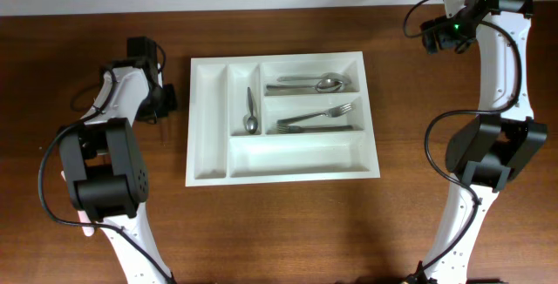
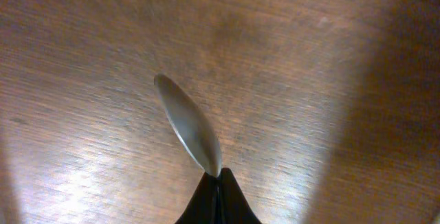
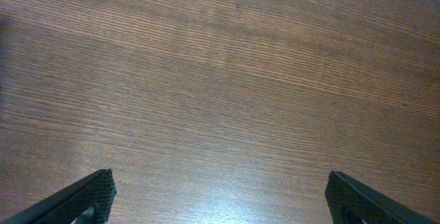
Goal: Pack container
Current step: 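Place the spoon into the middle-left compartment beside the first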
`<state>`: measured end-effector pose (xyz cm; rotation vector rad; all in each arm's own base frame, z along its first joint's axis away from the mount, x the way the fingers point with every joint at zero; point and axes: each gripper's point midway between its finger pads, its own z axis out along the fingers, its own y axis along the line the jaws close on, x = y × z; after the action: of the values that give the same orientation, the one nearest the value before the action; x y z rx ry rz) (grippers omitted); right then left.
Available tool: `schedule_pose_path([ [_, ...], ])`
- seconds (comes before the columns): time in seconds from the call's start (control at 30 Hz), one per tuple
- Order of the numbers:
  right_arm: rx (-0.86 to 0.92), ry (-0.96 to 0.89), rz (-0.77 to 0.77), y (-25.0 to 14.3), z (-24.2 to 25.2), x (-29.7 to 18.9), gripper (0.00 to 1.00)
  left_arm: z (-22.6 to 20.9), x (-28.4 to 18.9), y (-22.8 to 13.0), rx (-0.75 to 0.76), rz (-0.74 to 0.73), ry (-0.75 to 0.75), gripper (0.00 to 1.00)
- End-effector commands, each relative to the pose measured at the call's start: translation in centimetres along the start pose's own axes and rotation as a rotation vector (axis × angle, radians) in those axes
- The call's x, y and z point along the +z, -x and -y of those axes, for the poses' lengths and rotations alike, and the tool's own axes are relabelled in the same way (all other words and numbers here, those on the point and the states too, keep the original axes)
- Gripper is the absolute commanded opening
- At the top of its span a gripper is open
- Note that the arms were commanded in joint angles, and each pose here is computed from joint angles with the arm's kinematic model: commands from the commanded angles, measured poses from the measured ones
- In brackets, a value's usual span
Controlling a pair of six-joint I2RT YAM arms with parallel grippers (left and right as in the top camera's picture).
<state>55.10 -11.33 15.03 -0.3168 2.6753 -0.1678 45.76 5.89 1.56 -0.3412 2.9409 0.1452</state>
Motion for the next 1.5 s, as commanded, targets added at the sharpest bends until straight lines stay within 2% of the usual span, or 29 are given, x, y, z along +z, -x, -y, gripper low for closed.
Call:
schedule_pose_path([
  [0.0, 0.016, -0.015, 0.032, 0.6, 0.5, -1.6, 0.99, 0.4, -4.4, 4.3, 0.012, 0.123, -0.023, 0.02],
  [0.13, 0.016, -0.015, 0.032, 0.6, 0.5, -1.6, 0.99, 2.2, -9.2, 6.7, 0.036, 0.203, -0.063, 0.02],
  [0.2, 0.016, -0.015, 0.031, 0.6, 0.5, -1.6, 0.99, 4.8, -11.2, 7.3, 0.067, 0.23, -0.152, 0.02],
  [0.37, 0.016, -0.015, 0.032, 0.6, 0.5, -1.6, 0.99, 11.1, -12.7, 6.0, 0.138, 0.21, -0.346, 0.02],
  [0.7, 0.016, -0.015, 0.032, 0.6, 0.5, -1.6, 0.99, 18.1, -13.5, 3.0, 0.263, 0.189, -0.378, 0.02],
  [1.07, 0.016, -0.015, 0.032, 0.6, 0.5, -1.6, 0.99, 19.4, -13.7, 2.4, 0.292, 0.188, -0.377, 0.03],
  [1.13, 0.016, -0.015, 0.032, 0.6, 0.5, -1.6, 0.99, 19.5, -13.7, 2.3, 0.293, 0.187, -0.381, 0.37],
  [1.2, 0.016, -0.015, 0.032, 0.6, 0.5, -1.6, 0.99, 19.6, -13.8, 2.2, 0.295, 0.185, -0.389, 0.44],
  [1.27, 0.016, -0.015, 0.032, 0.6, 0.5, -1.6, 0.99, 19.8, -13.8, 2.1, 0.297, 0.182, -0.4, 0.55],
  [1.4, 0.016, -0.015, 0.032, 0.6, 0.5, -1.6, 0.99, 19.6, -13.8, 2.3, 0.294, 0.186, -0.389, 0.57],
  [1.47, 0.016, -0.015, 0.032, 0.6, 0.5, -1.6, 0.99, 18.4, -13.5, 2.8, 0.28, 0.2, -0.337, 0.57],
])
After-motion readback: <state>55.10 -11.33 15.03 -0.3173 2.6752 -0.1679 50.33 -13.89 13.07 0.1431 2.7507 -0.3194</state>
